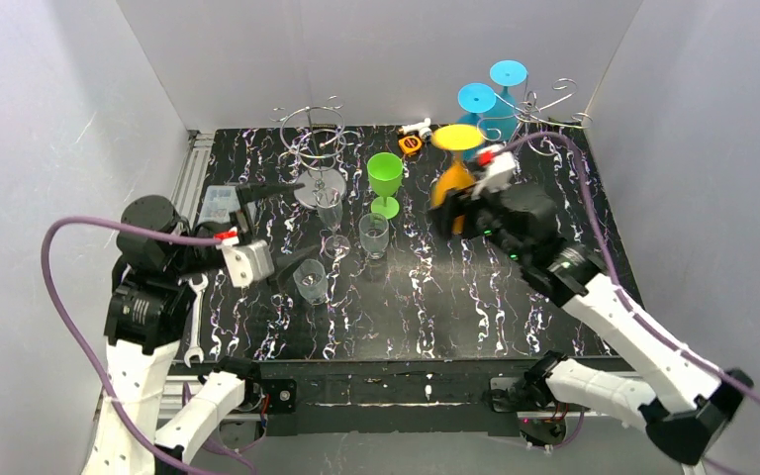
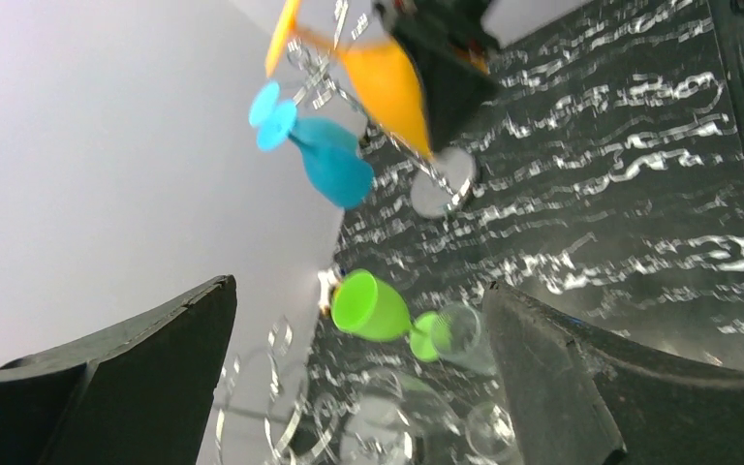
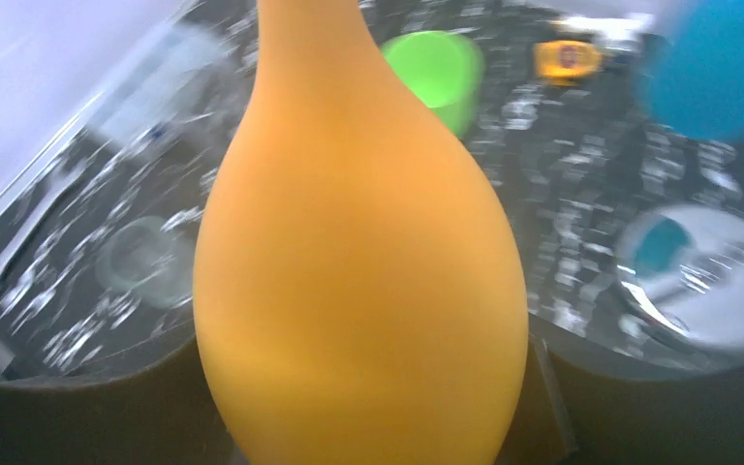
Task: Place the wine glass upside down on the wine glass rack
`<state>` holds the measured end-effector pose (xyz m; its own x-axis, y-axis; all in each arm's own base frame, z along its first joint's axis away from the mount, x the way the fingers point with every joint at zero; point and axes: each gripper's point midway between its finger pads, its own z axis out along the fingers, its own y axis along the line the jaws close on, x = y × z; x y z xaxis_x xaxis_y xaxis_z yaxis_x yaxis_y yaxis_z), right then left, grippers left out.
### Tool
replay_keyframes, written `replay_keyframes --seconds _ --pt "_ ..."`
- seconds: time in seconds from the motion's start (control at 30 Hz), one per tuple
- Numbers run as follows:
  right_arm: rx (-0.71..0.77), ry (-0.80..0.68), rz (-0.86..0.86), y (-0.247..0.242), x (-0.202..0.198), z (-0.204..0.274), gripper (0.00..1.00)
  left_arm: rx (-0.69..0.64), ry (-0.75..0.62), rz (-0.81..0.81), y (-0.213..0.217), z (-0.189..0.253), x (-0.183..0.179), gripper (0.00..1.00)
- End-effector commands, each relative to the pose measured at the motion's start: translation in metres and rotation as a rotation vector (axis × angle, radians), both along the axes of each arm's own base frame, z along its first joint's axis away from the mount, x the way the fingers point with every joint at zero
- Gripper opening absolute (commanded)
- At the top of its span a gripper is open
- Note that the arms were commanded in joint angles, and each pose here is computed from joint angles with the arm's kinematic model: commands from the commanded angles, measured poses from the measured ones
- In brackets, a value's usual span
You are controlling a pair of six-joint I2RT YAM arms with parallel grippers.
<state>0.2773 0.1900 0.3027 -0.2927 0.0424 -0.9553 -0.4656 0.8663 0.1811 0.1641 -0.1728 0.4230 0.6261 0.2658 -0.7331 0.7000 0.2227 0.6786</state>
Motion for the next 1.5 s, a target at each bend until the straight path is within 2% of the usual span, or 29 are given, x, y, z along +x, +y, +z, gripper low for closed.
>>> replay_keyframes --seconds 0.0,0.1,0.2,0.27,0.4,0.57,0.67,0.87,1.1,1.27,1.47 --pt "-0.094 0.001 0.239 0.081 -0.049 0.009 0.69 -0.046 -0.103 -0.116 -0.024 0.048 0.016 0.98" --pt "-0.102 0.003 0.349 0.117 -0.068 0.014 0.69 -0.031 -0.152 -0.109 -0.034 0.058 0.030 0.97" --pt "-0.082 0.003 0.410 0.140 -0.084 0.020 0.68 -0.005 -0.198 -0.113 -0.038 0.052 0.031 0.89" --pt "-0.057 0.000 0.429 0.148 -0.090 0.026 0.68 0.018 -0.188 -0.109 -0.037 0.041 0.029 0.84" --pt "-0.013 0.021 0.473 0.166 -0.101 0.033 0.68 0.072 -0.210 -0.122 -0.032 0.019 0.018 0.80" --pt "0.053 0.098 0.499 0.196 -0.113 0.026 0.67 0.106 -0.279 -0.101 -0.029 0.010 0.019 0.73" --pt "0.074 0.114 0.516 0.210 -0.125 0.021 0.67 0.093 -0.312 -0.065 -0.027 0.017 0.024 0.65" --pt "0.105 0.093 0.507 0.214 -0.131 0.030 0.67 0.086 -0.261 0.010 -0.021 0.017 0.035 0.42" --pt "0.119 0.083 0.503 0.221 -0.138 0.035 0.68 0.108 -0.200 0.011 -0.020 0.003 0.034 0.36" --pt "0.190 0.058 0.478 0.215 -0.139 0.039 0.72 0.109 -0.205 0.057 -0.015 0.008 0.040 0.00" --pt "0.282 0.018 0.449 0.193 -0.140 0.055 0.81 0.103 -0.229 0.066 -0.013 0.011 0.038 0.00"
